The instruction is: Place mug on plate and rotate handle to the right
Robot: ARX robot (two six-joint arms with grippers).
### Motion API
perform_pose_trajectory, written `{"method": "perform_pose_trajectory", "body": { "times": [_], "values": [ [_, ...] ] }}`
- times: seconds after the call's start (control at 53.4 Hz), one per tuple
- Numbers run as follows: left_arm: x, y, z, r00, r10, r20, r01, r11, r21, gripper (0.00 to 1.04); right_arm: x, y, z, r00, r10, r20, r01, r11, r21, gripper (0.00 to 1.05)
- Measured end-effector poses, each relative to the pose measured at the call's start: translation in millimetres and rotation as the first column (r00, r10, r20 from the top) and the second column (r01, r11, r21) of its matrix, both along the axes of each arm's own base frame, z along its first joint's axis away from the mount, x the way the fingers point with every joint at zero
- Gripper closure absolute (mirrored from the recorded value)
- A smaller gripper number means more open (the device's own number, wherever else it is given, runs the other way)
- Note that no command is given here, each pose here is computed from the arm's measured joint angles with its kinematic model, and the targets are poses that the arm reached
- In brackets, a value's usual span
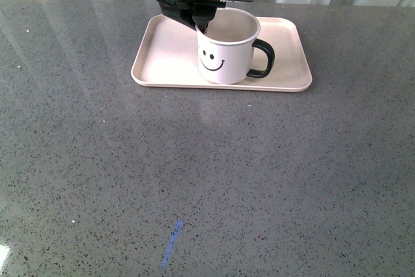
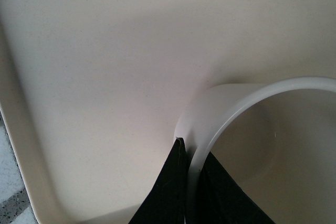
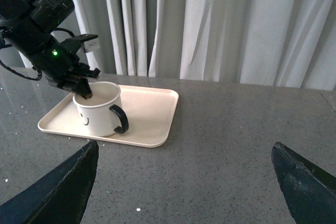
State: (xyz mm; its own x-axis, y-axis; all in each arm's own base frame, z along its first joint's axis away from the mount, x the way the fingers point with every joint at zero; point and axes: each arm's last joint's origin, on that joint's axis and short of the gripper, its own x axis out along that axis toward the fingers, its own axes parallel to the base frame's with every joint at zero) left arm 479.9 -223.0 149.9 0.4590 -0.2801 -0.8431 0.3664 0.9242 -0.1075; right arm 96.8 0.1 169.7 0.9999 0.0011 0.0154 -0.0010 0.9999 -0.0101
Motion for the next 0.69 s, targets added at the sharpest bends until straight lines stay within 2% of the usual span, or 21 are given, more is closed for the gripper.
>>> {"method": "perform_pose_trajectory", "body": {
  "times": [0.094, 0.506, 0.618, 0.693],
  "values": [
    [0, 0, 0, 1.000, 0.000, -0.001, 0.000, 1.000, 0.000, 1.03, 0, 0, 0, 1.000, 0.000, 0.000, 0.000, 1.000, 0.000, 0.09],
    [-4, 1, -5, 1.000, -0.002, 0.003, 0.002, 0.999, -0.033, 0.21, 0, 0, 0, 1.000, 0.000, 0.000, 0.000, 1.000, 0.000, 0.09],
    [-9, 5, -7, 1.000, -0.006, 0.000, 0.005, 0.999, -0.046, 0.08, 0, 0, 0, 1.000, -0.001, 0.000, 0.001, 1.000, 0.000, 0.09],
    [-13, 10, -4, 1.000, -0.002, 0.007, 0.002, 0.999, -0.052, 0.09, 0, 0, 0, 1.000, 0.000, 0.000, 0.000, 1.000, 0.000, 0.09]
  ]
}}
